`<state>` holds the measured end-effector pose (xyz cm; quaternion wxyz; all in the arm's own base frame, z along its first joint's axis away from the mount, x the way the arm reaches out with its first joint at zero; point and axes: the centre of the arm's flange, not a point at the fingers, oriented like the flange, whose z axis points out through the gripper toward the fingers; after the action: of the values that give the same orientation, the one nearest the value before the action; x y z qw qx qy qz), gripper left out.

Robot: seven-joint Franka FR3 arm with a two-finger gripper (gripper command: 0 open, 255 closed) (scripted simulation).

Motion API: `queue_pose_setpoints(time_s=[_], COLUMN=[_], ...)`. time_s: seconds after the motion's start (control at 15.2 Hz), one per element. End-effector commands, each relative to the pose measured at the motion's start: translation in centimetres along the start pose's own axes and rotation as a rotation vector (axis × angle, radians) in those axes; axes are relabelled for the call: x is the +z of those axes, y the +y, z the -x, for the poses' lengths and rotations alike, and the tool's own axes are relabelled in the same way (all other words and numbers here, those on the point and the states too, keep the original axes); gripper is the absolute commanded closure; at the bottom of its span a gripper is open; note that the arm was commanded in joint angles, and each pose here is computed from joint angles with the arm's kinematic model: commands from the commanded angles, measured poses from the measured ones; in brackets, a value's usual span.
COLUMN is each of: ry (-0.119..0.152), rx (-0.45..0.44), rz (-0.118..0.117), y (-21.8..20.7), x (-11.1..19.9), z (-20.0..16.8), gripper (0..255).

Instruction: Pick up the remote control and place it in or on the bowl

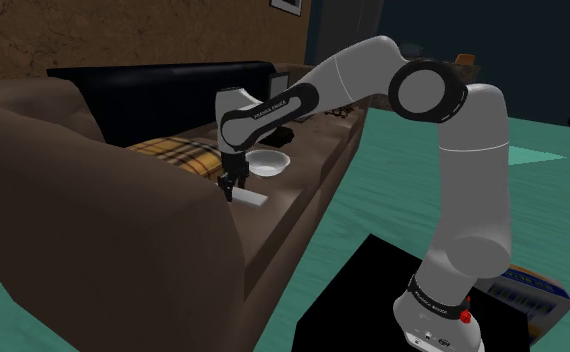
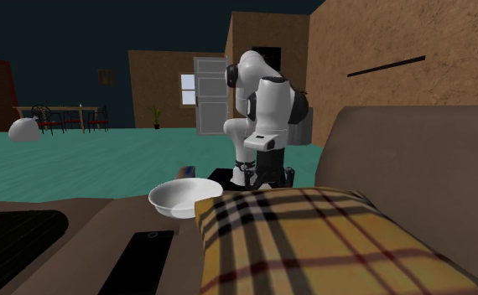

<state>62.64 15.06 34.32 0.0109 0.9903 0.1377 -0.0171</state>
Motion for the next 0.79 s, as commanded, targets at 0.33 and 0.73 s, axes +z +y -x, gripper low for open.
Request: queue_pose_setpoints(time_s=[0.33,0.73], ry=[0.000,0.000], rx=[0.000,0.000], rz=[0.000,0.000], y=[0.1,0.1], x=[-3.7,-6.8], z=[0.2,0.3], gripper=[255,255])
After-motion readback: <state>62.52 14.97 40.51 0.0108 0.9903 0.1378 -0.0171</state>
